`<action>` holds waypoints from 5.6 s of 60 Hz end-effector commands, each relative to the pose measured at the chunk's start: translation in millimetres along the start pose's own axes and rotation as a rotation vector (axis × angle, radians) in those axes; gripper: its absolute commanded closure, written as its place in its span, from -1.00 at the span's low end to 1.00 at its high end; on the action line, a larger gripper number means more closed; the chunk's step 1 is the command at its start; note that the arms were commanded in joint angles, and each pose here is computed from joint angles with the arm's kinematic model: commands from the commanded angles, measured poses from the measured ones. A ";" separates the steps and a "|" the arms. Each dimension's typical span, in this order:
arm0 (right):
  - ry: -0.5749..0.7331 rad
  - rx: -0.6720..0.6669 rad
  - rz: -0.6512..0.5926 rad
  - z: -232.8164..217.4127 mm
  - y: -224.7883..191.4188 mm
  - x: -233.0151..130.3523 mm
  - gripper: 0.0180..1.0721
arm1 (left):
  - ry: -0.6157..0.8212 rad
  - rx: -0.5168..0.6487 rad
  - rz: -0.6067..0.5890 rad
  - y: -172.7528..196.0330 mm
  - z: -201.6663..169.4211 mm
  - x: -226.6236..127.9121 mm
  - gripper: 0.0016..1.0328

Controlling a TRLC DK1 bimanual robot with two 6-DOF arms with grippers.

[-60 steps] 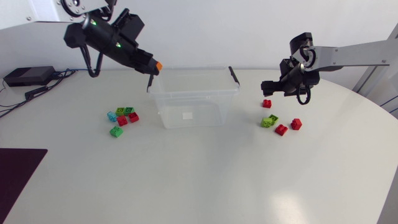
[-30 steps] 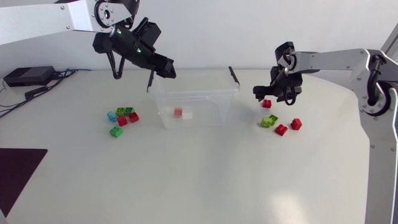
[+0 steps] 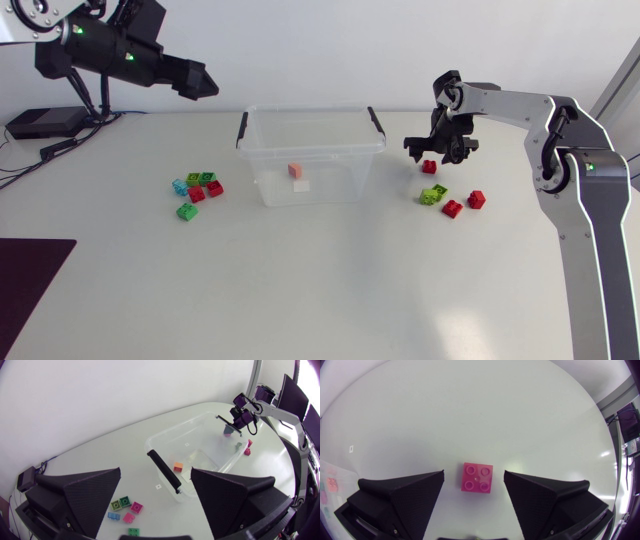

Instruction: Pick up the duplo bricks and place them in the container

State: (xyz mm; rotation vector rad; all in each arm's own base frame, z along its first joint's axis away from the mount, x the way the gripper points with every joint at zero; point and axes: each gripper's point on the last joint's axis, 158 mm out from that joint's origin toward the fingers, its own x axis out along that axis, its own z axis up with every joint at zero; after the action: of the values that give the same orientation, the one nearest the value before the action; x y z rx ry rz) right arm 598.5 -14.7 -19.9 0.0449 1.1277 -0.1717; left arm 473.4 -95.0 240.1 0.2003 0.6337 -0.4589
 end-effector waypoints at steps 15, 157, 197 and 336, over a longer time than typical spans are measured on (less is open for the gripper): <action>0.094 0.036 -0.029 -27.7 1.4 23.5 0.00 | -0.006 -0.046 0.024 22.0 -30.4 -30.6 -0.90; -0.370 -0.450 0.284 -78.5 108.3 -268.2 -0.66 | 0.354 0.083 0.014 73.2 -252.4 105.5 -0.54; -0.276 -0.479 0.296 -135.8 70.5 -242.8 -0.71 | 0.657 0.297 -0.089 64.5 -272.4 117.1 -0.15; -0.018 -0.052 0.004 -96.6 -96.3 -32.2 -0.13 | 0.002 -0.015 -0.014 -1.8 23.8 63.9 -0.90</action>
State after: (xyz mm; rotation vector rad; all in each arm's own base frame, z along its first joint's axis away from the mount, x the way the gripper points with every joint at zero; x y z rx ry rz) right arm 484.1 -98.8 -13.7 -0.0088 1.0762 -0.1380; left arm 535.6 -148.4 199.9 0.2171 0.6693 -0.5085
